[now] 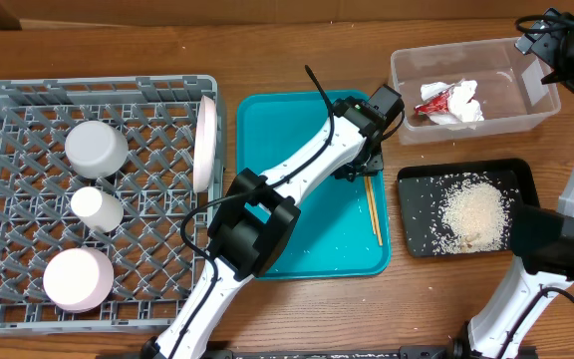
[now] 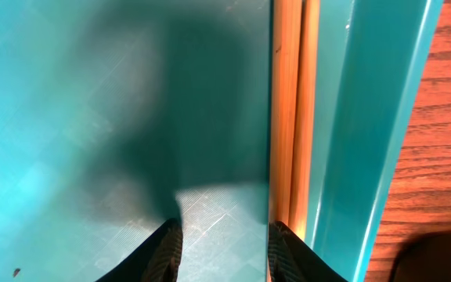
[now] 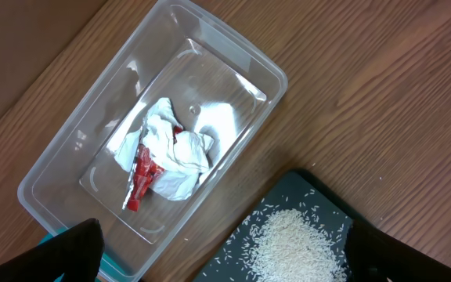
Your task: Sort waste into correct bins and load items into the dishwasher
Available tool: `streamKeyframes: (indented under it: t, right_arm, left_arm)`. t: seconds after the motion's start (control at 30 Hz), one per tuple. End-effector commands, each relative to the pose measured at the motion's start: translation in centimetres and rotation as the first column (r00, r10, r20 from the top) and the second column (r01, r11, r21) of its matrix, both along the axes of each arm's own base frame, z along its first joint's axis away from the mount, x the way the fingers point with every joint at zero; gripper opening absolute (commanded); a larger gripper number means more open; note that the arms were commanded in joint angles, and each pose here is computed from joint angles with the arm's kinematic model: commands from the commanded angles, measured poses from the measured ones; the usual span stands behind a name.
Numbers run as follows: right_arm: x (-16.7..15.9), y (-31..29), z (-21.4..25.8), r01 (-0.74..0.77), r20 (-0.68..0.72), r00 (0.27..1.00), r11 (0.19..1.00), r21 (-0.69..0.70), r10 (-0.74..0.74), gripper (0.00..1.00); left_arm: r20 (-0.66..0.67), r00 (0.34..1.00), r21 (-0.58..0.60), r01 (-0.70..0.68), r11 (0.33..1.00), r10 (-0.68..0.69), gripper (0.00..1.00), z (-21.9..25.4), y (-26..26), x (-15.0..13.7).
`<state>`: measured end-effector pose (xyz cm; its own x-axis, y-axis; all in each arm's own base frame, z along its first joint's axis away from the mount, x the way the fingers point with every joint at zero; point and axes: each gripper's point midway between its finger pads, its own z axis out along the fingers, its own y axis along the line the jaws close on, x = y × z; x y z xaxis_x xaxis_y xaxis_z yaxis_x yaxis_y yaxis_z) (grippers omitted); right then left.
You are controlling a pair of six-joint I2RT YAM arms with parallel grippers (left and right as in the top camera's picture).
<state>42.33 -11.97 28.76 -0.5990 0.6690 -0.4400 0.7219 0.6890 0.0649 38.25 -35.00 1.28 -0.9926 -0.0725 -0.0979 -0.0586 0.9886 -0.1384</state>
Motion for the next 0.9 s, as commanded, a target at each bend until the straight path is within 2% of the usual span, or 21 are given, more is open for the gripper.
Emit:
streamKeyframes:
  t: [0.0,0.53,0.87]
  right_arm:
    - [-0.4,-0.2,1.5,0.0,0.036,0.999,1.0,-0.02,0.001,1.0]
    - [-0.4,-0.2,1.5,0.0,0.036,0.999,1.0,-0.02,0.001,1.0]
    - [-0.4,-0.2,1.5,0.0,0.036,0.999,1.0,-0.02,0.001,1.0]
  left_arm:
    - [0.04,0.998,-0.035,0.043,0.998,-0.042,0.39,2.1,-0.7,0.5]
    - [0.059,0.995,-0.043,0.086,0.995,-0.083,0.39,1.6,-2.0,0.1]
    - [0.043,0.997,-0.018,0.057,0.998,-0.056,0.38,0.7,-1.5,-0.1]
